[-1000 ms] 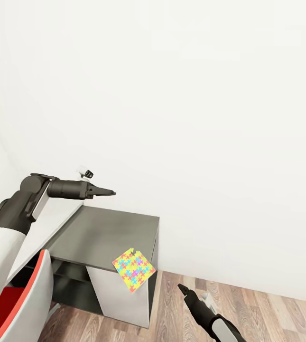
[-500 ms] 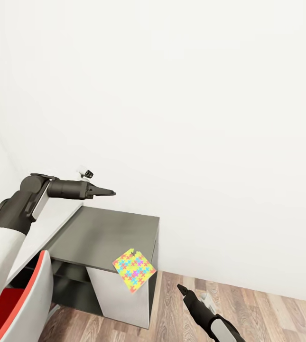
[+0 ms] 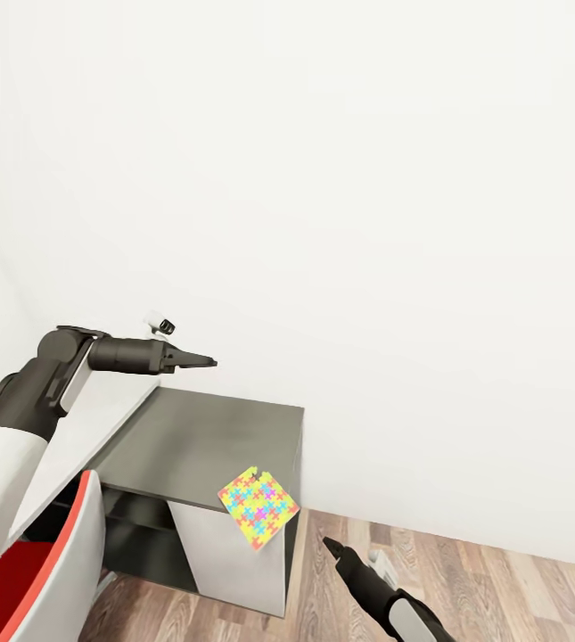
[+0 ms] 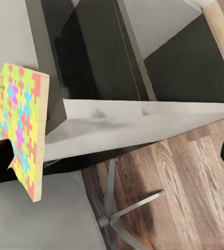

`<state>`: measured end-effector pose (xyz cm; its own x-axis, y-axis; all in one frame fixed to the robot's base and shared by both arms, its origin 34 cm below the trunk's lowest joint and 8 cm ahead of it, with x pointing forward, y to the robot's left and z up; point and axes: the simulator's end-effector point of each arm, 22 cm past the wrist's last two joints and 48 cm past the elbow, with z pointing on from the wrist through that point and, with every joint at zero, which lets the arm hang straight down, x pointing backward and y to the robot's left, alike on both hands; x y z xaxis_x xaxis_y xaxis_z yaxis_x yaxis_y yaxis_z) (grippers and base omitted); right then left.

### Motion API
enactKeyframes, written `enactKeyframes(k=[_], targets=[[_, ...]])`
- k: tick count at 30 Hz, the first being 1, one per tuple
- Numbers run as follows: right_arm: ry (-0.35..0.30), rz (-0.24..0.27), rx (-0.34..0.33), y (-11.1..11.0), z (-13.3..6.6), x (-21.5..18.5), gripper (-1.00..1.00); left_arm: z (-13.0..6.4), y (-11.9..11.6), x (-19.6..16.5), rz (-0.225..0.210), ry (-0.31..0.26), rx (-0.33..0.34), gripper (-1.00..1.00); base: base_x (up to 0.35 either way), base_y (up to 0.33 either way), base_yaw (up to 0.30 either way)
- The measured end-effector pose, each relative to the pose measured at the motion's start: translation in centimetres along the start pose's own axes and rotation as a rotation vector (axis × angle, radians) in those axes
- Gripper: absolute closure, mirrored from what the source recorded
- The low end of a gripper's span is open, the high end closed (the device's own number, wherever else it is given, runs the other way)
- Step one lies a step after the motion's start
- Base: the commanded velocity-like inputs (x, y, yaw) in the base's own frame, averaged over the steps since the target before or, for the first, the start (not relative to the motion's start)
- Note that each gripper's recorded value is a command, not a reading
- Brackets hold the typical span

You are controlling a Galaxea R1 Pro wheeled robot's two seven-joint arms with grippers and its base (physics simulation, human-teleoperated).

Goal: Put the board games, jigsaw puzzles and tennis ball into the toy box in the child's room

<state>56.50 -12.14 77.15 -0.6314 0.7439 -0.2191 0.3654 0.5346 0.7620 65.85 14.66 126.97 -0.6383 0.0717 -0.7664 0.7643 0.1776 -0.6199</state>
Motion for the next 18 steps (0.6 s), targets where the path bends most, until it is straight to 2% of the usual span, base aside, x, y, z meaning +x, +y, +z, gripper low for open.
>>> enactKeyframes(k=[12, 18], targets=[[0.000, -0.003, 0.000, 0.02, 0.01, 0.03, -1.00, 0.01, -0.01, 0.05, 0.001, 0.001, 0.000, -1.00, 0.002, 0.095, 0.000], [-0.022, -0.007, -0.001, 0.07, 0.00, -0.42, -1.00, 0.01, -0.03, 0.06, 0.001, 0.001, 0.000, -1.00, 0.114, 0.081, 0.000]])
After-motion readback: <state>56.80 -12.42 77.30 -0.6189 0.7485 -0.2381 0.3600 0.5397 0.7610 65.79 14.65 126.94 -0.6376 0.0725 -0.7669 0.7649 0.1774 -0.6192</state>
